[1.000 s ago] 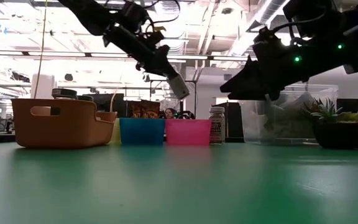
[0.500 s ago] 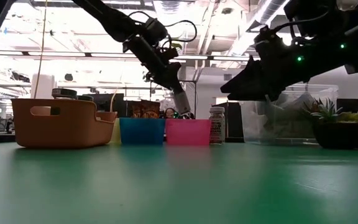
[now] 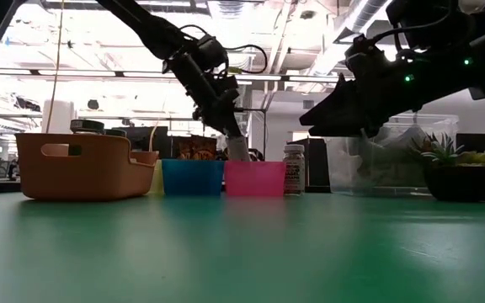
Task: Sort spices by type
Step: Put the bottom white seasoning bottle into the pink bin, then put the white seasoning bottle into the pink bin
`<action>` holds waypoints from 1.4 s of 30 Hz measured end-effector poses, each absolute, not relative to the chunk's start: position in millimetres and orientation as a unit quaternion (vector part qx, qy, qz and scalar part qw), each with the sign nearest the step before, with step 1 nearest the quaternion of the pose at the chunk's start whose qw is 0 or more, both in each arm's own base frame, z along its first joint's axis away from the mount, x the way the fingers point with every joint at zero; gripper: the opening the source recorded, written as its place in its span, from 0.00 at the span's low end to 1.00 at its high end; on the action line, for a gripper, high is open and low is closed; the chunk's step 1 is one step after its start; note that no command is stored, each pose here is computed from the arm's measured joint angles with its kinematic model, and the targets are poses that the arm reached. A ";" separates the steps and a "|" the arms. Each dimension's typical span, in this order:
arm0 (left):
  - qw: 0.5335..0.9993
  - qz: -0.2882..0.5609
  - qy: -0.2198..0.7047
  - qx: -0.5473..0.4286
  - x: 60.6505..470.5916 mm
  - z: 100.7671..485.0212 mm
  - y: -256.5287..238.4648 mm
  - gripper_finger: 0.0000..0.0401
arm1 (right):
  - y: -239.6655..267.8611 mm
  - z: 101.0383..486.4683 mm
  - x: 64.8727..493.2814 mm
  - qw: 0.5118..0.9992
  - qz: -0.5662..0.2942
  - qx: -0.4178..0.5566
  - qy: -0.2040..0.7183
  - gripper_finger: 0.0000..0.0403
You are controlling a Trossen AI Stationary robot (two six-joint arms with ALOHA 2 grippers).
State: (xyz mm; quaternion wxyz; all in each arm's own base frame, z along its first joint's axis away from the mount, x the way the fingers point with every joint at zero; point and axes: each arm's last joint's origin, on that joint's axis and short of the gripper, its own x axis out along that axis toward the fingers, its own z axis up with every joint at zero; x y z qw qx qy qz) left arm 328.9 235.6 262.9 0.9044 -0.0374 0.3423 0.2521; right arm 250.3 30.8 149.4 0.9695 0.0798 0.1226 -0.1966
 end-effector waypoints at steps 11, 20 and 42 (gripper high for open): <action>0.898 0.203 0.389 -0.025 340.5 235.7 231.3 0.51 | 31.1 149.5 250.2 0.969 -0.197 0.083 0.121 0.72; 0.901 0.191 0.389 -0.017 345.3 230.5 229.9 0.52 | 31.1 149.5 250.2 0.969 -0.197 0.083 0.121 0.72; 0.935 0.172 0.294 0.097 347.0 285.5 208.0 0.69 | 31.0 147.7 249.6 0.968 -0.199 0.080 0.130 0.72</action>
